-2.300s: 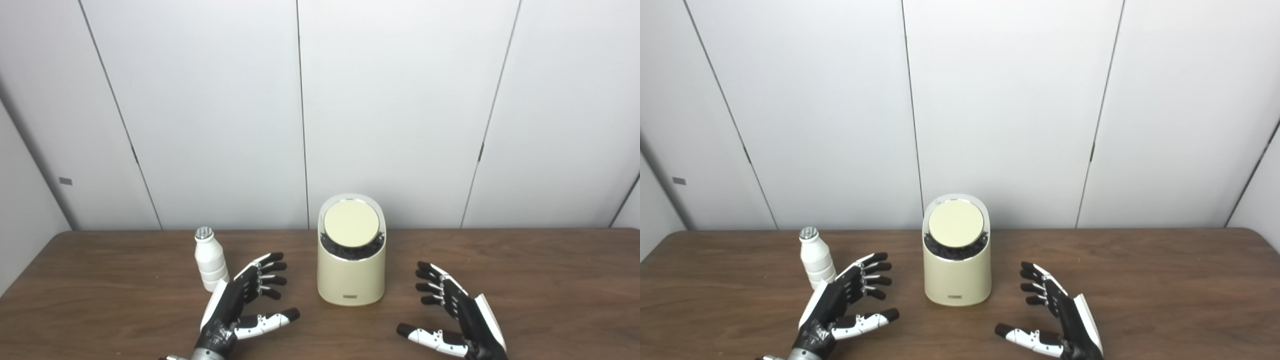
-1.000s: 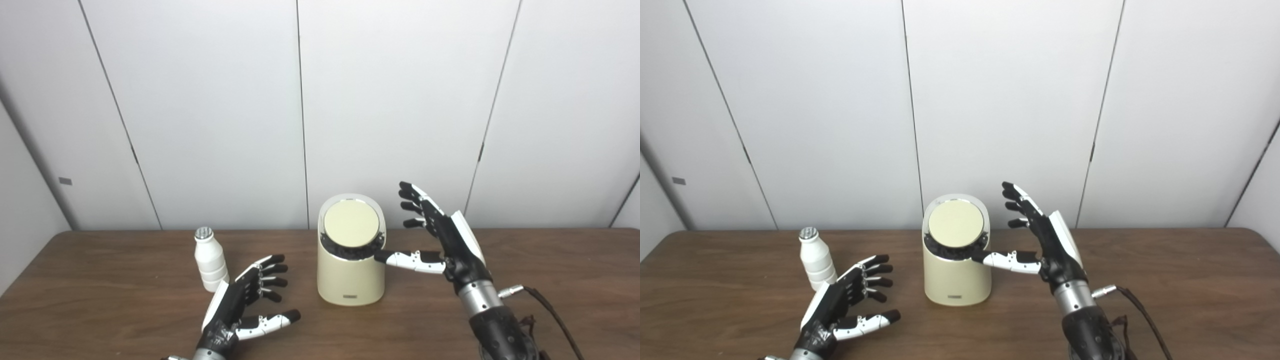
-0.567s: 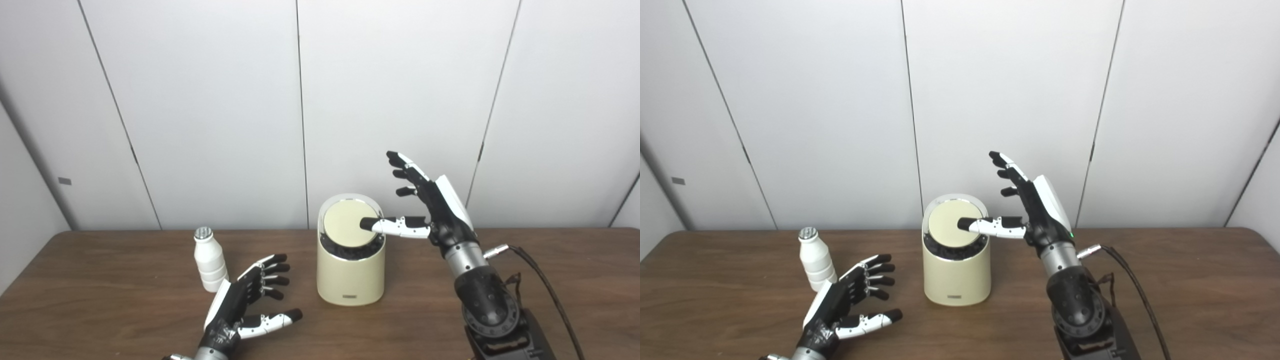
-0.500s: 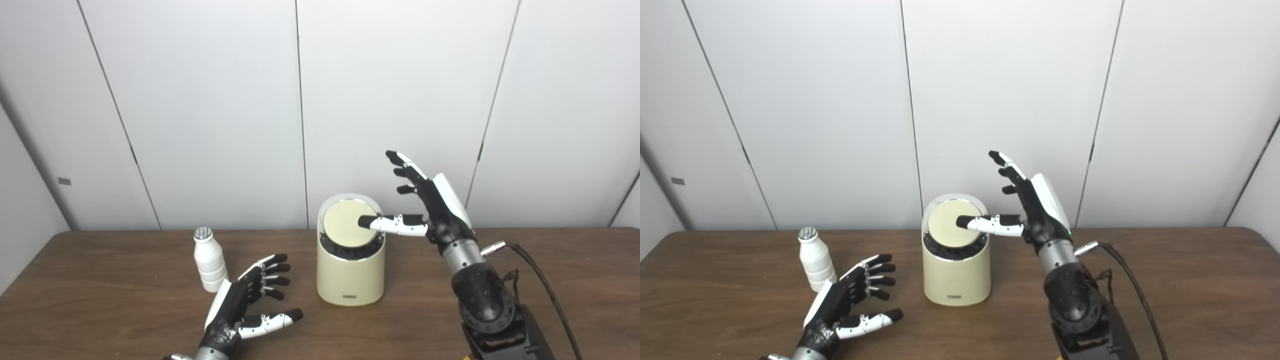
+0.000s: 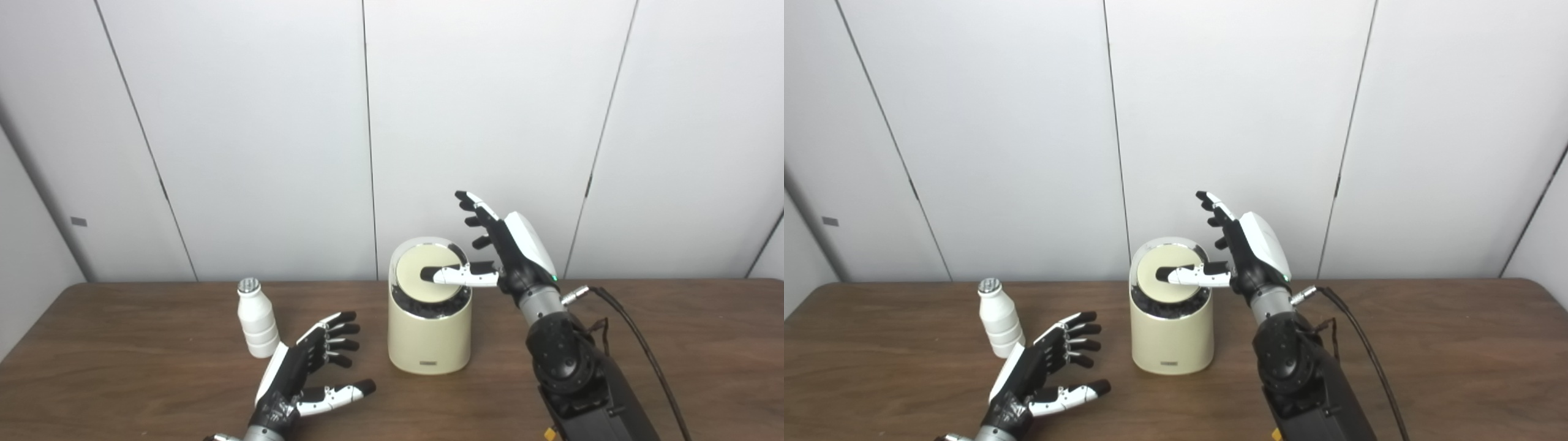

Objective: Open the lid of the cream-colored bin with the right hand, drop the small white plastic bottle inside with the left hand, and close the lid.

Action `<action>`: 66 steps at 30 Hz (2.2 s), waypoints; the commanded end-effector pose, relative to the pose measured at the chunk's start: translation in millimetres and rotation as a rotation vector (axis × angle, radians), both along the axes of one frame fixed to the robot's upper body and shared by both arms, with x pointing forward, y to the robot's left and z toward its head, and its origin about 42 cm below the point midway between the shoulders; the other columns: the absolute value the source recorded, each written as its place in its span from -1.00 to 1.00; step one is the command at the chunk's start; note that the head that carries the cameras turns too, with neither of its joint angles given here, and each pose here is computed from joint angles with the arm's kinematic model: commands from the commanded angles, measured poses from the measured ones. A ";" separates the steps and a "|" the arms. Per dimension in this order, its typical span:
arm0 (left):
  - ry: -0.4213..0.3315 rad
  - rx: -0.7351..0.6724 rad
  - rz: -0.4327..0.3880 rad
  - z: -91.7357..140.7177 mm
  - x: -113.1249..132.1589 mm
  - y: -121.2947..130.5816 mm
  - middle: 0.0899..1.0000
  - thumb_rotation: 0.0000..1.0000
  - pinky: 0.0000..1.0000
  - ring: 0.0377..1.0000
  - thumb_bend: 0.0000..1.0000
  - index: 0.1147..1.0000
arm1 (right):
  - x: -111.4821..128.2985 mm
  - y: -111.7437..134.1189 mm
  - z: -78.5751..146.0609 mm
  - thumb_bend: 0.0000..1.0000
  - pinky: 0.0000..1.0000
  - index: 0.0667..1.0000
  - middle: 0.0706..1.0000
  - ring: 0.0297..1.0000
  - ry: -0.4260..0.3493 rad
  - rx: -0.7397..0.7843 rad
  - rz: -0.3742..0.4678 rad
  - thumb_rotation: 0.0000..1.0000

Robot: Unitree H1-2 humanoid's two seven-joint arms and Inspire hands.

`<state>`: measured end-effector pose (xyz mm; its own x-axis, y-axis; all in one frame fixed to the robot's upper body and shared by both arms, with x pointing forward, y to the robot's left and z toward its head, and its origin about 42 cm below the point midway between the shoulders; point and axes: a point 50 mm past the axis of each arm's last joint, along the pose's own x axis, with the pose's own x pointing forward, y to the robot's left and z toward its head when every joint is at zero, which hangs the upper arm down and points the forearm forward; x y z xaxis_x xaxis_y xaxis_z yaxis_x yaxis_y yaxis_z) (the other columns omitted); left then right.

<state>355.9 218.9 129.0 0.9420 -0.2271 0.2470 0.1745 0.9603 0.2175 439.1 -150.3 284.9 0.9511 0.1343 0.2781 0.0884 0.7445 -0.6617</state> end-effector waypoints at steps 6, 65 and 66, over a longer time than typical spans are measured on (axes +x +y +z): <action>-0.093 -0.018 -0.006 22.7 9.0 -3.8 0.56 -0.77 0.24 0.43 0.55 0.65 | 7.8 9.5 27.8 1.00 0.30 0.80 0.78 0.64 -0.098 -0.024 0.041 -0.27; -0.098 -0.022 -0.017 28.9 2.4 -11.5 0.57 -0.80 0.19 0.41 0.51 0.65 | 13.4 22.3 20.4 0.70 0.33 0.75 0.80 0.65 0.006 -0.340 -0.014 -0.85; -0.102 -0.020 -0.017 29.3 2.4 -11.6 0.57 -0.80 0.18 0.41 0.51 0.65 | 12.6 22.1 21.3 0.70 0.34 0.75 0.80 0.66 0.005 -0.334 -0.013 -0.85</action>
<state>351.4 211.7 134.5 0.9367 -0.2343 0.2601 0.1820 0.9606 0.2099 450.1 -129.8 299.9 0.9546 0.2028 0.2181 0.0869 0.5110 -0.8552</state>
